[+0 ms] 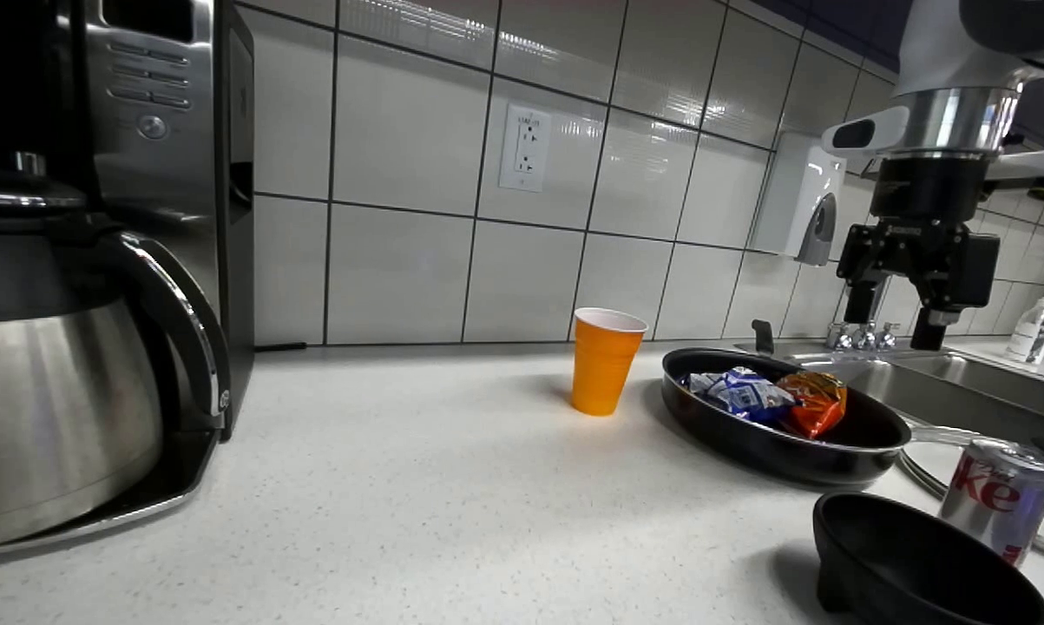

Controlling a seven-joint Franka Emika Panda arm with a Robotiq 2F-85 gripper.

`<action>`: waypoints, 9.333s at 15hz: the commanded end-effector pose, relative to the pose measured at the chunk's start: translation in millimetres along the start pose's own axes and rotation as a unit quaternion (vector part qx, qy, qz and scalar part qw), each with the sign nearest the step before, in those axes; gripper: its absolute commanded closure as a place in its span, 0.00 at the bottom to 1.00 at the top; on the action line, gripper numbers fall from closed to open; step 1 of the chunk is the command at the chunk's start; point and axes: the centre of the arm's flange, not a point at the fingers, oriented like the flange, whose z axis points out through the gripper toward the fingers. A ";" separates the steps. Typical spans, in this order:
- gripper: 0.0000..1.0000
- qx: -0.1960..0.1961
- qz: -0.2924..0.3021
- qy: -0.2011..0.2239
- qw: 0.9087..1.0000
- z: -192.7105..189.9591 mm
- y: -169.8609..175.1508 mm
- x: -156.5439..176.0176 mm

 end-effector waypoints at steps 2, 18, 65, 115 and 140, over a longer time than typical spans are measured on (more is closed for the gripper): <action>0.00 0.000 0.000 0.000 1.000 0.1 0.0 0.0; 0.00 0.004 0.063 0.008 0.998 -2.0 -8.4 -21.9; 0.00 0.023 0.489 -0.041 0.871 103.8 20.3 -248.6; 0.51 0.011 0.479 -0.039 0.877 128.1 22.1 -242.1; 0.61 0.012 0.432 -0.027 0.901 46.0 14.5 -254.0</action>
